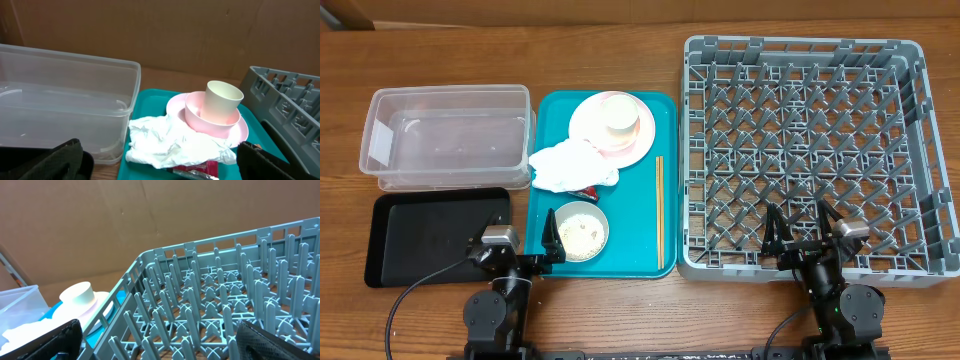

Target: Sort waste into correct bins and load items into the dishwasher

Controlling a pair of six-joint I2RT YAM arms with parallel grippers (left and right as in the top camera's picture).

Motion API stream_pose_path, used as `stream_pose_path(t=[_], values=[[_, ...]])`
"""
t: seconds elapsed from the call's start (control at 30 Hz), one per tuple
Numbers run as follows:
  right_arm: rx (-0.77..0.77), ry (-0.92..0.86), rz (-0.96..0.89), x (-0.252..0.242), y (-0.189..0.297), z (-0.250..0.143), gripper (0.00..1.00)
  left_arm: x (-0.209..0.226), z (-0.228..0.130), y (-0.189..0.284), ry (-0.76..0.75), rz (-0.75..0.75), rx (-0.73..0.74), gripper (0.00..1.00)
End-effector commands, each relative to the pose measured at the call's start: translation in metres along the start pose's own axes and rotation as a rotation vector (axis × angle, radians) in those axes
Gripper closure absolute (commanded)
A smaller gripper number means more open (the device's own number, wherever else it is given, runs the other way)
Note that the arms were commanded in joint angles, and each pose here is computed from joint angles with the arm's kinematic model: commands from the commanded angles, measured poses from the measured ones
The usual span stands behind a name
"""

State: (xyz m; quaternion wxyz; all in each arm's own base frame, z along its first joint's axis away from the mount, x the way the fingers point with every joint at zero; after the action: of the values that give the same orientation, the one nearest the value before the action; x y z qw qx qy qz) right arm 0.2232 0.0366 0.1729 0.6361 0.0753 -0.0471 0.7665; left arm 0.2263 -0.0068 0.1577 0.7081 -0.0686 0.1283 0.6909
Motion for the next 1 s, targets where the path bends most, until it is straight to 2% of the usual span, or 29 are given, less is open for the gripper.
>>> stream_pose_path(t=[0.0, 0.9, 0.97], values=[[-0.003, 0.004, -0.001, -0.001, 0.000, -0.002, 0.00, 0.001, -0.001, 0.000, -0.022, 0.005, 0.002, 0.00], [-0.002, 0.005, -0.002, -0.001, 0.000, -0.002, 0.00, 0.001, -0.001, 0.000, -0.013, 0.004, 0.002, 0.00], [-0.003, 0.004, -0.001, -0.001, 0.000, -0.002, 0.00, -0.011, 0.012, 0.001, 0.015, -0.066, -0.053, 0.00]])
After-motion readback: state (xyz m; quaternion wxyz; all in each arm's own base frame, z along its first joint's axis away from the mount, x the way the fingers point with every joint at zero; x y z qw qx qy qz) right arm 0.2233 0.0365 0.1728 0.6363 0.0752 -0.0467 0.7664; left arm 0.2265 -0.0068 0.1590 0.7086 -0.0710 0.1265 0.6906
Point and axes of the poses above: each gripper's point midway between its finger pads, its own y axis back along the fingers, its own x axis along the line the jaws close on, z = x × y, the point moved 2 cm from there along y, back along the fingers, and after that the axes turned 6 degrees about y, right-handed, at the moved point
